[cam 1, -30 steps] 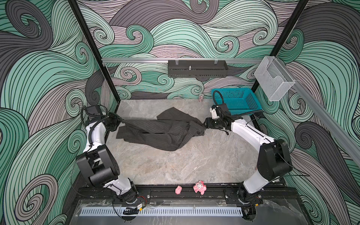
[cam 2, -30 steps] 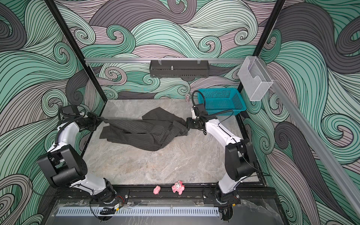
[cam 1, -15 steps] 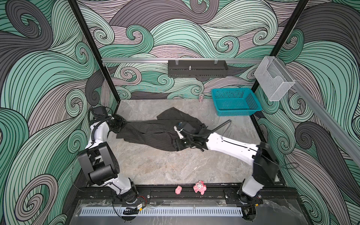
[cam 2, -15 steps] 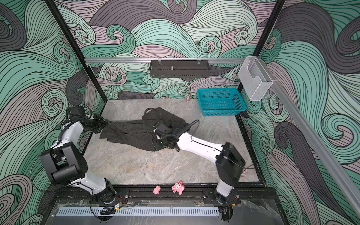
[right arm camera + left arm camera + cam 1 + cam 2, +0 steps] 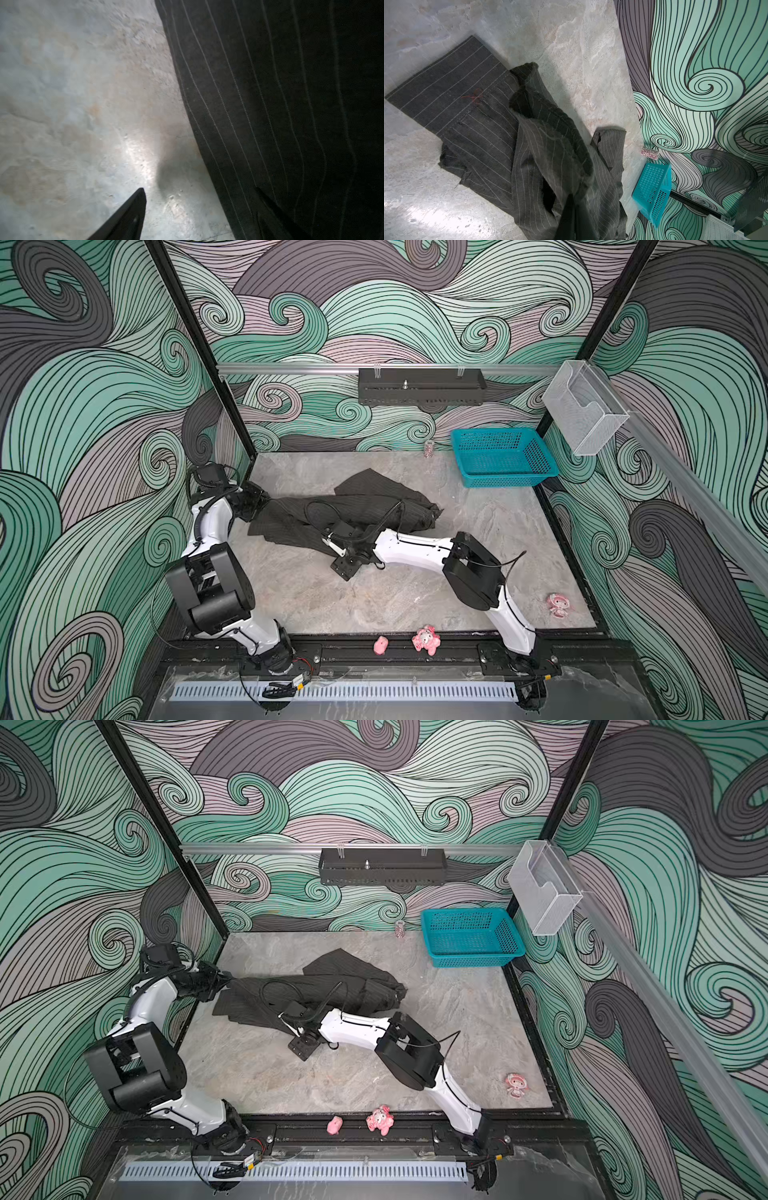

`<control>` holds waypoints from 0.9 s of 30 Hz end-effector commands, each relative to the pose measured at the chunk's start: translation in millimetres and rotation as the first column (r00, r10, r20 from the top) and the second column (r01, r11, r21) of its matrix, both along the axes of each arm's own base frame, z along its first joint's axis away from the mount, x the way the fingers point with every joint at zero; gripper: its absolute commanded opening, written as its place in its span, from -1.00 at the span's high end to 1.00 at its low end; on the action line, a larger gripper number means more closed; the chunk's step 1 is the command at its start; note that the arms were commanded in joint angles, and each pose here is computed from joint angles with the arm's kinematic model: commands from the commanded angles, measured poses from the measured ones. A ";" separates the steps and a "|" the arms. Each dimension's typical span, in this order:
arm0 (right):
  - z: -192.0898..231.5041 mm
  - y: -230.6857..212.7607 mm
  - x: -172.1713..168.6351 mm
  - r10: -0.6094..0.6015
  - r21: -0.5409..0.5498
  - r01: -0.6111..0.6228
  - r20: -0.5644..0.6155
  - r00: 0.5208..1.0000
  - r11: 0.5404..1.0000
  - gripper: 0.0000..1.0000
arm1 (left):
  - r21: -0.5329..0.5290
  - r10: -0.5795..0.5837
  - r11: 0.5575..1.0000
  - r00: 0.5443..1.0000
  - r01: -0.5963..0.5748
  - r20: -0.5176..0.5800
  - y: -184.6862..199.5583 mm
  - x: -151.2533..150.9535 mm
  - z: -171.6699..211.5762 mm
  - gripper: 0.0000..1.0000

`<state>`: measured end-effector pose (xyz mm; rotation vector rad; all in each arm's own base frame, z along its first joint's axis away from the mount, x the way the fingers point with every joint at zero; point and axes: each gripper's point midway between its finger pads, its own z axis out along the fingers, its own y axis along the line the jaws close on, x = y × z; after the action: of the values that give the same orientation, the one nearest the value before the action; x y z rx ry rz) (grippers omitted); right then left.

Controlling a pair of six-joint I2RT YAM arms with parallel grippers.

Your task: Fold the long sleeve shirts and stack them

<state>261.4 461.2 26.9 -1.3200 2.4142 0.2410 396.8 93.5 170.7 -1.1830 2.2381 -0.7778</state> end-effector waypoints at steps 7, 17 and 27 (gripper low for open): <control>-25.7 -29.9 33.9 -0.063 -0.146 0.058 -0.031 0.998 0.988 -0.44 | 0.005 -0.027 1.000 0.999 0.027 0.035 -3.2 7.3 17.8 1.00; -11.3 -42.2 36.6 -0.110 -0.178 0.096 -0.071 0.991 0.979 0.89 | 0.011 -0.029 1.000 0.999 0.028 0.039 -1.6 9.4 19.6 1.00; 175.1 -59.5 17.2 0.068 0.235 -0.064 -0.009 0.998 0.970 1.00 | 0.020 -0.025 1.000 0.999 0.024 0.033 6.6 23.5 22.0 1.00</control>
<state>281.0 412.3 120.8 -1.3072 2.4539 0.3719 414.7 100.7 185.1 -1.1562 2.2228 -0.7835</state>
